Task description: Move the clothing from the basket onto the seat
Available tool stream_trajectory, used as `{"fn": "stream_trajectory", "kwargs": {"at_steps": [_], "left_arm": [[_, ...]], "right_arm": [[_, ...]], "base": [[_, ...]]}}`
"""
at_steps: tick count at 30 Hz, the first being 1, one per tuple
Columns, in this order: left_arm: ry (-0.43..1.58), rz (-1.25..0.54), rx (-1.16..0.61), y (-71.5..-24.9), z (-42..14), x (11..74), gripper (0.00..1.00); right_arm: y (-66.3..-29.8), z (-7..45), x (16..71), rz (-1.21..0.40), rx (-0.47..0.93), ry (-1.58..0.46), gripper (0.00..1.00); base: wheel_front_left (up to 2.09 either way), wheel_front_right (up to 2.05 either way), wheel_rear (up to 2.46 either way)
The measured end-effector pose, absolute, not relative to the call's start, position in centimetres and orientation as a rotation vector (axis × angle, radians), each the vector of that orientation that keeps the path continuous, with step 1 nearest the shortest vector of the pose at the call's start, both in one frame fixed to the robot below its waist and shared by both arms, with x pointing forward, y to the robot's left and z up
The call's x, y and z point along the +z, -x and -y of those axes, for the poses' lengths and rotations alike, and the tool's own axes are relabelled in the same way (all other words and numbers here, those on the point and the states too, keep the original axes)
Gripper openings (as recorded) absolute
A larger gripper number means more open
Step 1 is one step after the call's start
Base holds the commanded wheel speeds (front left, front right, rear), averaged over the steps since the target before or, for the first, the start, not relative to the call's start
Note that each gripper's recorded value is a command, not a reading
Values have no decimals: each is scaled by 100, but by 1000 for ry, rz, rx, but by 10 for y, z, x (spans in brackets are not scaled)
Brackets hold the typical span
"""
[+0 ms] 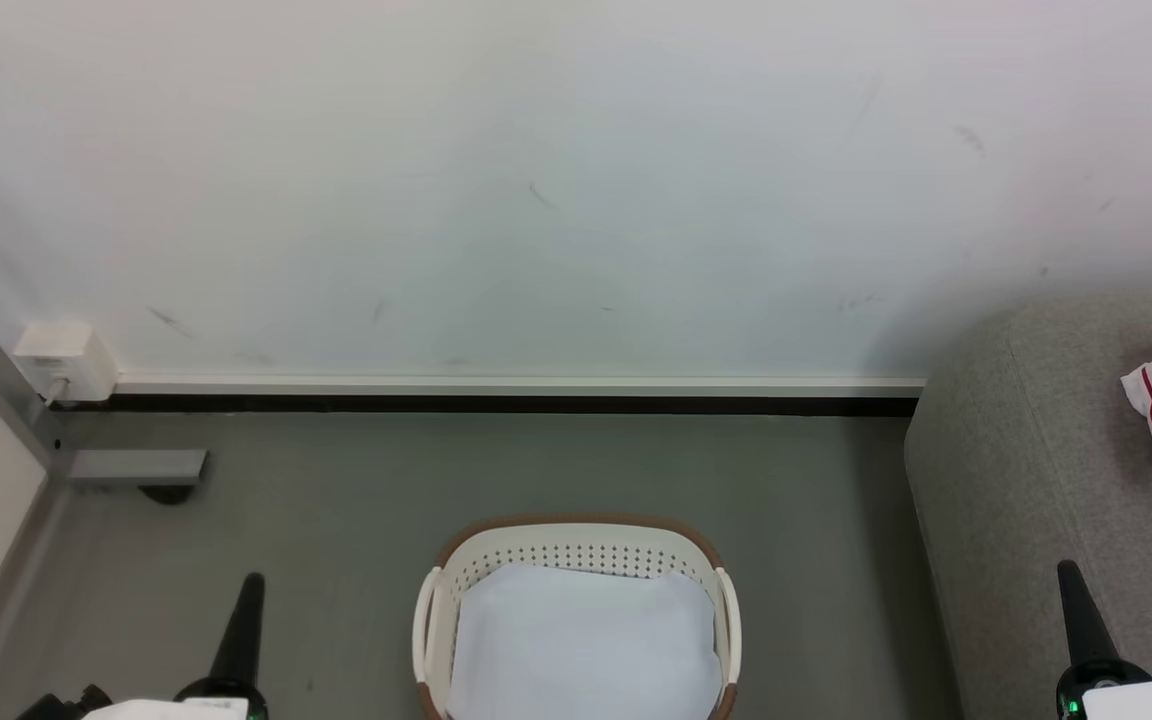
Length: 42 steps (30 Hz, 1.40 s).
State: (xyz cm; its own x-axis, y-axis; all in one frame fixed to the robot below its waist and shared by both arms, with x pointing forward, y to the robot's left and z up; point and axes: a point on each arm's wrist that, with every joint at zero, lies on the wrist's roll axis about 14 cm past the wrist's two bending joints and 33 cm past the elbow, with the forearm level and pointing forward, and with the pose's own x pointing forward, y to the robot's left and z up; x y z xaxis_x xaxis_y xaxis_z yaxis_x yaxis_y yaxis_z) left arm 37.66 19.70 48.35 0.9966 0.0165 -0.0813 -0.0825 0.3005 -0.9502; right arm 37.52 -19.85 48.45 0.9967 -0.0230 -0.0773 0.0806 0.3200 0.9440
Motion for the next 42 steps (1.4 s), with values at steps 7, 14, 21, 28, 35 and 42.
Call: {"fn": "stream_trajectory", "kwargs": {"at_steps": [7,14,21,28,35,42], "left_arm": [[1319,-53,59,-378,-197,486,0],[1374,-45,48,-381,-197,491,0],[1429,-36,42,-383,-198,493,0],[1479,-29,32,-384,-198,496,0],[1522,-22,20,-386,-199,500,0],[1562,-14,10,-388,-199,503,0]], "right_arm": [[-378,199,488,-43,-60,-1306,0],[-379,199,491,-37,-53,-1364,0],[-381,199,494,-30,-45,-1420,0],[-384,199,498,-22,-30,-1474,0],[-386,198,500,-17,-19,-1524,0],[-387,198,502,-13,-9,-1570,0]], "base": [[0,0,0],[0,0,0],[0,0,0],[0,0,0],[0,0,0],[0,0,0]]}}
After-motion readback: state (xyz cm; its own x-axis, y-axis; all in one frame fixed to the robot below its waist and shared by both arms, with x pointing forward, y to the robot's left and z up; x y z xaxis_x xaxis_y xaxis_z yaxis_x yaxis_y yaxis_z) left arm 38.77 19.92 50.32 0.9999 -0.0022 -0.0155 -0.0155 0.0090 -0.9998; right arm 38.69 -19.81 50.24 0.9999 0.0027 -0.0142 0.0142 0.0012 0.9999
